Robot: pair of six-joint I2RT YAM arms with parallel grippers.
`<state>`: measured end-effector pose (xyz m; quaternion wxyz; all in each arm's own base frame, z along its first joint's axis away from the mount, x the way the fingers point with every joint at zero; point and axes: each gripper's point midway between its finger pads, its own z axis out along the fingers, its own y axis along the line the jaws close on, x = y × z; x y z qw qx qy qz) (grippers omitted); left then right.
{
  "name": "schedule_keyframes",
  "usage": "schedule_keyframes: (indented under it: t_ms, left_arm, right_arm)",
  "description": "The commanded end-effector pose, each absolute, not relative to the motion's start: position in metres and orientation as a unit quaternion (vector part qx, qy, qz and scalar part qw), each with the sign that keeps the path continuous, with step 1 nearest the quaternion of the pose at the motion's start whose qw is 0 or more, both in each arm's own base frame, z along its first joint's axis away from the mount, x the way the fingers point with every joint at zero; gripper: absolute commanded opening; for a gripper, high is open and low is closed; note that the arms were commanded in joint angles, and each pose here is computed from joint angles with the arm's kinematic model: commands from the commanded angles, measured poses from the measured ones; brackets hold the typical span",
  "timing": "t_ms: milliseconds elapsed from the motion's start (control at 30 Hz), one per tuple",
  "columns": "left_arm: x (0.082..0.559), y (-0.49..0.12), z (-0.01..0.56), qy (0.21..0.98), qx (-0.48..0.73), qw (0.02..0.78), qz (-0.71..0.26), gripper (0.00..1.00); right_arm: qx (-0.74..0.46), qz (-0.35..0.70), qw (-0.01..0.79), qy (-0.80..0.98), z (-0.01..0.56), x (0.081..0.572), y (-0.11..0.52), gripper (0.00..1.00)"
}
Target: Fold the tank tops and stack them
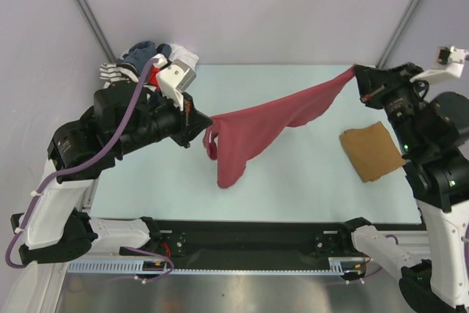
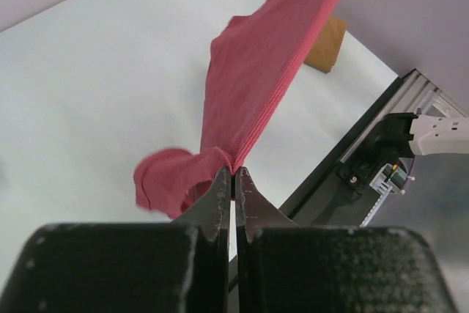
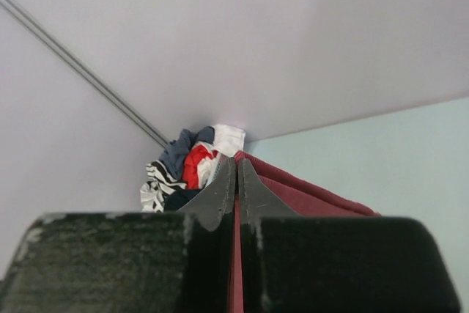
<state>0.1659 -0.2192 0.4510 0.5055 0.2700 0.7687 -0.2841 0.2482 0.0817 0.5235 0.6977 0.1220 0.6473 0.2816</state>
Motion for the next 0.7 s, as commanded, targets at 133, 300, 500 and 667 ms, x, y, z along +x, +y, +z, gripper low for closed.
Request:
schedule_keyframes:
  t_ms: [133,300,500,667]
  left_arm:
    - [0.158,-0.228,0.468,0.746,0.270,0.513,-0.329,0.00]
    - [0.175,-0.229,0.458,0.769,0.242,0.507,-0.306,0.00]
    - [0.224,-0.253,0.372,0.819,0.221,0.438,-0.297,0.00]
    - [0.270,-0.271,0.294,0.851,0.198,0.383,-0.300,0.00]
  right_arm:
    - [0.117,0.283,0.733,0.606,0.542,0.213,0.066,0.00]
    - [0.126,0.256,0.709,0.645,0.523,0.239,0.069,0.00]
    - [0.155,0.200,0.657,0.710,0.455,0.303,0.076,0.00]
    - [0.174,0.181,0.616,0.747,0.378,0.365,0.090,0.00]
